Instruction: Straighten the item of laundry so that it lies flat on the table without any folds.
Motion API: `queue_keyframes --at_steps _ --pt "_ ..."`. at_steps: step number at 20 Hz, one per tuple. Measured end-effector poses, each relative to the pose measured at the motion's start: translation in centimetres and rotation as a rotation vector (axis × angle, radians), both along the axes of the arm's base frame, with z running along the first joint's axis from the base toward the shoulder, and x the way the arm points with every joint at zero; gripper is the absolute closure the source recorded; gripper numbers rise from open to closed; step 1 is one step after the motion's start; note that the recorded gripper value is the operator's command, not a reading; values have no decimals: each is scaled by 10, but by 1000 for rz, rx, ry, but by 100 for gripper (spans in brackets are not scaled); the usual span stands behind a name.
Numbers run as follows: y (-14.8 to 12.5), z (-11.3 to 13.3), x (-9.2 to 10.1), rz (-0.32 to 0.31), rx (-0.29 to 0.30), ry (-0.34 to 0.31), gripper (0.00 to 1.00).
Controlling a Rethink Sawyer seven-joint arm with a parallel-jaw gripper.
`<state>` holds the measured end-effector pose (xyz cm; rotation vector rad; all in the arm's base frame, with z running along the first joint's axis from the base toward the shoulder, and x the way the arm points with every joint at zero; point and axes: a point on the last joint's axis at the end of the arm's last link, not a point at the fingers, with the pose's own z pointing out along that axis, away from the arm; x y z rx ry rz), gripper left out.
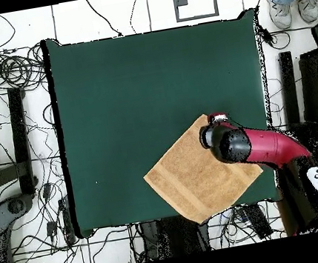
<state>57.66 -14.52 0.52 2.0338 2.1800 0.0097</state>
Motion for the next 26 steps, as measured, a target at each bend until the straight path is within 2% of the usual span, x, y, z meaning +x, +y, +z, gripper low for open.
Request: queue_keyframes --at_steps 12,20,26 --pt "17 -19 -16 11 31 44 100" --pt "50 -42 -26 58 50 89 100" --pt "57 -46 -28 80 26 82 100"
